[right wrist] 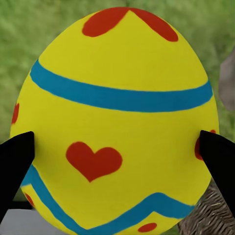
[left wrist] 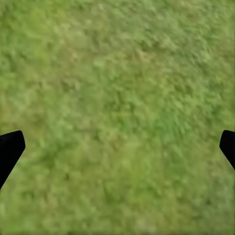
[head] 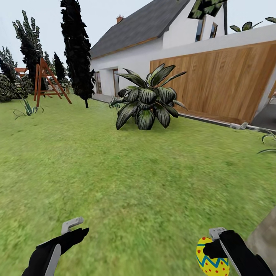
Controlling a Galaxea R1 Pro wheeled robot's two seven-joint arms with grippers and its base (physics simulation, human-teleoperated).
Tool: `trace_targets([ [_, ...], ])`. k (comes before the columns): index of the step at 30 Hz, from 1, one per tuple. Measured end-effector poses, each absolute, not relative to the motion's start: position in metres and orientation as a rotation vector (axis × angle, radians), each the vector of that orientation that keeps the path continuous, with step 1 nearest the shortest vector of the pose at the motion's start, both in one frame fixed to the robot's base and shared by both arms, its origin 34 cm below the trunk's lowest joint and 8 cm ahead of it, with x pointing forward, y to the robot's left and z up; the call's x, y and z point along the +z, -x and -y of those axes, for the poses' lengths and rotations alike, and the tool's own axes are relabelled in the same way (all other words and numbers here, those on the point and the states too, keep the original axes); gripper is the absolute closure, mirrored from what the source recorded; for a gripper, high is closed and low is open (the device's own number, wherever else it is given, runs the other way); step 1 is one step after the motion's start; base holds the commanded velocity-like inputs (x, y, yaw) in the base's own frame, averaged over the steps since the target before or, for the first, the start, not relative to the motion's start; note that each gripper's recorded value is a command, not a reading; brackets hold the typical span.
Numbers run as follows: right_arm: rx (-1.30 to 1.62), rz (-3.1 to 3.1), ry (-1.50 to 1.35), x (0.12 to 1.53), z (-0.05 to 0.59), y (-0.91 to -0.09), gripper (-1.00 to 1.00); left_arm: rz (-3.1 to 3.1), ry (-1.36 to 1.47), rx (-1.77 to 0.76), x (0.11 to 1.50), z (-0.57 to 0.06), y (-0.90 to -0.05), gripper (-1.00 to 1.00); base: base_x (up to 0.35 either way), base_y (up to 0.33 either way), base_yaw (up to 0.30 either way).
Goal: Take the three Easter eggs out of the wicker basket on the lawn in the garden, then place them on the lawn next to a single tree (choose any tree) so that all three eggs are next to the same tree and none are left in the basket.
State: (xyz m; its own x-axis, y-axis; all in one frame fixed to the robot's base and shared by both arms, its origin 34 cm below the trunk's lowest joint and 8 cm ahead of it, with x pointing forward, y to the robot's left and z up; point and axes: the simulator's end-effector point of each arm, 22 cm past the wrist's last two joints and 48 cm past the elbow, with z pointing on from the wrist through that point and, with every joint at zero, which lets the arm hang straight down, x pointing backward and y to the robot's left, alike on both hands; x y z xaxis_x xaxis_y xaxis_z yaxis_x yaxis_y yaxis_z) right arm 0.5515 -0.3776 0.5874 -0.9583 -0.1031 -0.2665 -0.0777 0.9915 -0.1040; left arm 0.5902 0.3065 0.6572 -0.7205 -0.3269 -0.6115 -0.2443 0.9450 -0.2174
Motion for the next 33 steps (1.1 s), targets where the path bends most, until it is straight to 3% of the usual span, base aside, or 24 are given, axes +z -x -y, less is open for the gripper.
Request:
trace_targets([
  [33, -0.138, -2.863, 0.138, 0.524, 0.377, -0.544, 1.0, -2.415, 0.404, -0.159, 0.592, -0.303, -0.582, -1.0, 0.0, 0.0, 0.0],
])
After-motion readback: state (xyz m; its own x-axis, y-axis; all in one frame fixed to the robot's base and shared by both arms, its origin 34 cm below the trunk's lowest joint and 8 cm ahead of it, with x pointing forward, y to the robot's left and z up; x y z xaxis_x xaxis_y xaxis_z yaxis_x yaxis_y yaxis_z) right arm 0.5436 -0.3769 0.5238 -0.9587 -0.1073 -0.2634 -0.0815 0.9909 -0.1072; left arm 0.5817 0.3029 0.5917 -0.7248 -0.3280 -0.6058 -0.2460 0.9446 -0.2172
